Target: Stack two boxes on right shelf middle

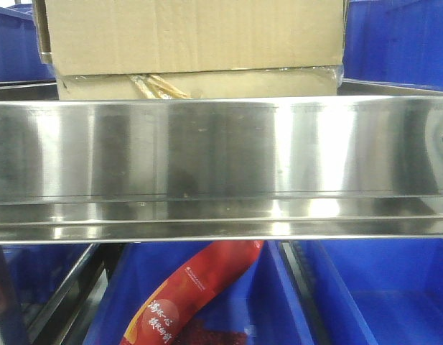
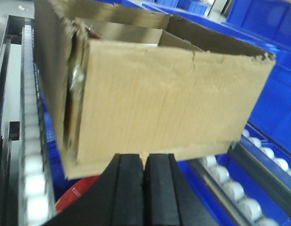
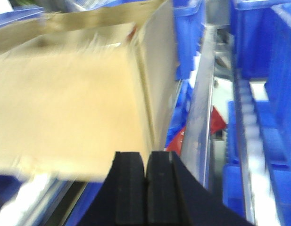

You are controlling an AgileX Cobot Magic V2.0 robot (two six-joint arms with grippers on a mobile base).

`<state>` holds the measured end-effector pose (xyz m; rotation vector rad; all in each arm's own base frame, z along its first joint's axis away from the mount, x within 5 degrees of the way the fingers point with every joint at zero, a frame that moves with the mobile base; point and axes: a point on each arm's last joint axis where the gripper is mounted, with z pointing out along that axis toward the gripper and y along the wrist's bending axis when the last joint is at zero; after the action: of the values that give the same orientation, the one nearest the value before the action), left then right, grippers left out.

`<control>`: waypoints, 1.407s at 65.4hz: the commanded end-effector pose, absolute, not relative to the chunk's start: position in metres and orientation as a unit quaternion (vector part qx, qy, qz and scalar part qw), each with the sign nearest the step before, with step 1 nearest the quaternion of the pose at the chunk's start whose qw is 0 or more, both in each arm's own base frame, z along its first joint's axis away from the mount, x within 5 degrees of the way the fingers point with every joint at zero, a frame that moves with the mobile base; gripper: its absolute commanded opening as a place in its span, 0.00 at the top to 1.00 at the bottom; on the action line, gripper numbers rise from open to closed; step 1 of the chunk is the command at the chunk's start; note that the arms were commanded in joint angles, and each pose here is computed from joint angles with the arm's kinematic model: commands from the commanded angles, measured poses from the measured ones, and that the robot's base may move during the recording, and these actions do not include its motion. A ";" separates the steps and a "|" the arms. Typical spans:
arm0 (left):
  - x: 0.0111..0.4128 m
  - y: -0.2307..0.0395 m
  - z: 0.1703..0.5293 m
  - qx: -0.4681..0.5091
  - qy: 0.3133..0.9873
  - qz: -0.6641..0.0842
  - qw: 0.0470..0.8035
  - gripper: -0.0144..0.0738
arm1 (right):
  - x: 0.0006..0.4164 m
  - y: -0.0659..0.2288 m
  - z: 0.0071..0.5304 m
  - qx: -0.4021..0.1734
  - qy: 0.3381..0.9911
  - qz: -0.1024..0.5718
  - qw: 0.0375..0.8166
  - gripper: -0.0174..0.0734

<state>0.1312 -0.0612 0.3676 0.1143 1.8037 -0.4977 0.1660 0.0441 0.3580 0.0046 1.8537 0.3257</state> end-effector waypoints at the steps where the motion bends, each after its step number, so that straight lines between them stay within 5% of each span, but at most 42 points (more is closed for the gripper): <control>1: 0.117 -0.055 0.364 0.048 0.763 -0.222 0.605 0.96 | 0.151 0.039 0.347 -0.004 0.784 0.138 0.605 0.98; 21: 0.091 -0.039 0.366 0.042 0.748 -0.224 0.623 0.96 | 0.111 0.027 0.345 -0.002 0.750 0.148 0.645 0.98; 53: 0.091 -0.039 0.366 0.042 0.748 -0.224 0.623 0.96 | 0.106 0.027 0.351 -0.002 0.723 0.166 0.670 0.98; 63: 0.091 -0.039 0.366 0.042 0.748 -0.224 0.623 0.96 | 0.097 0.020 0.340 -0.067 0.654 0.075 0.749 0.98; 92: 0.091 -0.039 0.366 0.042 0.748 -0.224 0.623 0.96 | 0.057 -0.003 0.244 0.010 0.662 -0.024 0.749 0.98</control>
<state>0.0918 -0.0394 0.3643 0.0927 1.7385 -0.5086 0.0606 -0.0017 0.2561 0.0114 1.4590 -0.0336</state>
